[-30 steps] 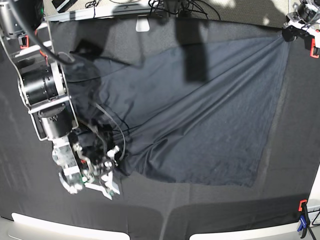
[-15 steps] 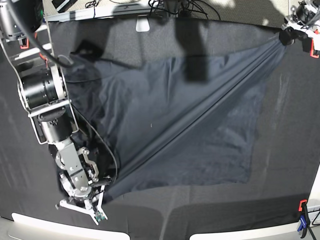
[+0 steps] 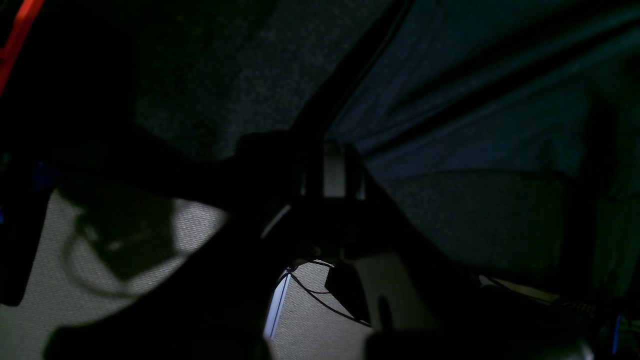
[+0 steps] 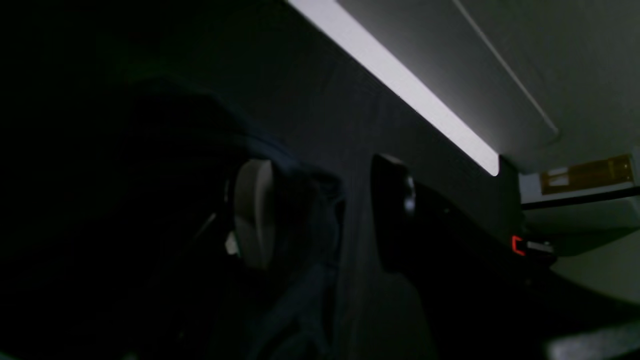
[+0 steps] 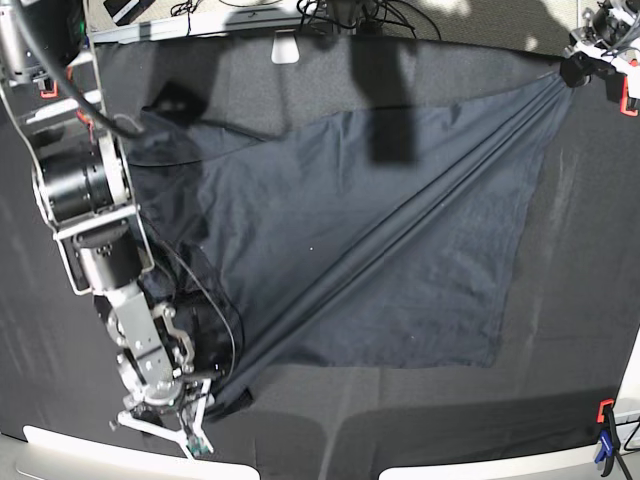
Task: Layout the t-shirt on the table in an organized manner, then fold the t-shirt properly
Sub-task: 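Drag the shirt with the right gripper away from the left gripper, stretching it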
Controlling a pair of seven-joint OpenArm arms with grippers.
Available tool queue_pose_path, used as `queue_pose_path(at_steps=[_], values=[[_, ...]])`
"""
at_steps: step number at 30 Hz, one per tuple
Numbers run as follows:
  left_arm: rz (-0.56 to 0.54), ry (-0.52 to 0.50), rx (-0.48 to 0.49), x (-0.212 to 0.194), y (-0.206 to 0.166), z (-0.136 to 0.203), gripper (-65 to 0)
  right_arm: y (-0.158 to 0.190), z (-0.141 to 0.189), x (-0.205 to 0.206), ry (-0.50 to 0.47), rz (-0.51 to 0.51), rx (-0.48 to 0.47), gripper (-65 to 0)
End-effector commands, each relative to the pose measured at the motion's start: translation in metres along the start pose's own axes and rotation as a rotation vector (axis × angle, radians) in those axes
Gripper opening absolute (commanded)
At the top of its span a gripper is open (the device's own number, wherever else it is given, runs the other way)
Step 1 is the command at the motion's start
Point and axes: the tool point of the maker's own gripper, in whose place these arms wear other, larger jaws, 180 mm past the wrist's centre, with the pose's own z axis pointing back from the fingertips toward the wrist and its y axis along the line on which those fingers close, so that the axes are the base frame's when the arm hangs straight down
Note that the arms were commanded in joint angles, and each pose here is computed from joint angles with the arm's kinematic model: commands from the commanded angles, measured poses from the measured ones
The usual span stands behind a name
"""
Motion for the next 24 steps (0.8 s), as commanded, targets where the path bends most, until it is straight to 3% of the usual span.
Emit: queue_pose_path(at_steps=[1, 7, 9, 13, 16, 19, 24], values=[[-0.015, -0.012, 0.026, 0.007, 0.007, 0.007, -65.0, -0.035, 0.004, 0.028, -0.055, -0.012, -0.077, -35.9], [-0.015, -0.012, 0.026, 0.007, 0.007, 0.007, -65.0, -0.04, 0.006, 0.033, -0.066, -0.089, -0.057, -35.9], [-0.015, -0.012, 0.026, 0.007, 0.007, 0.007, -65.0, -0.029, 0.006, 0.035, -0.068, -0.077, 0.019, -35.9], [-0.015, -0.004, 0.026, 0.006, 0.007, 0.007, -65.0, 0.012, 0.012, 0.032, -0.031, -0.049, 0.263, -35.9], [-0.015, 0.001, 0.026, 0.005, 0.007, 0.007, -65.0, 0.014, 0.013, 0.036, -0.04, -0.082, 0.279, -35.9], [-0.015, 0.003, 0.026, 0.004, 0.007, 0.007, -65.0, -0.011, 0.008, 0.041, -0.059, -0.177, 0.153, -35.9], [-0.015, 0.003, 0.026, 0.004, 0.007, 0.007, -65.0, 0.009, 0.021, 0.063, -0.117, -0.363, 0.382, -35.9]])
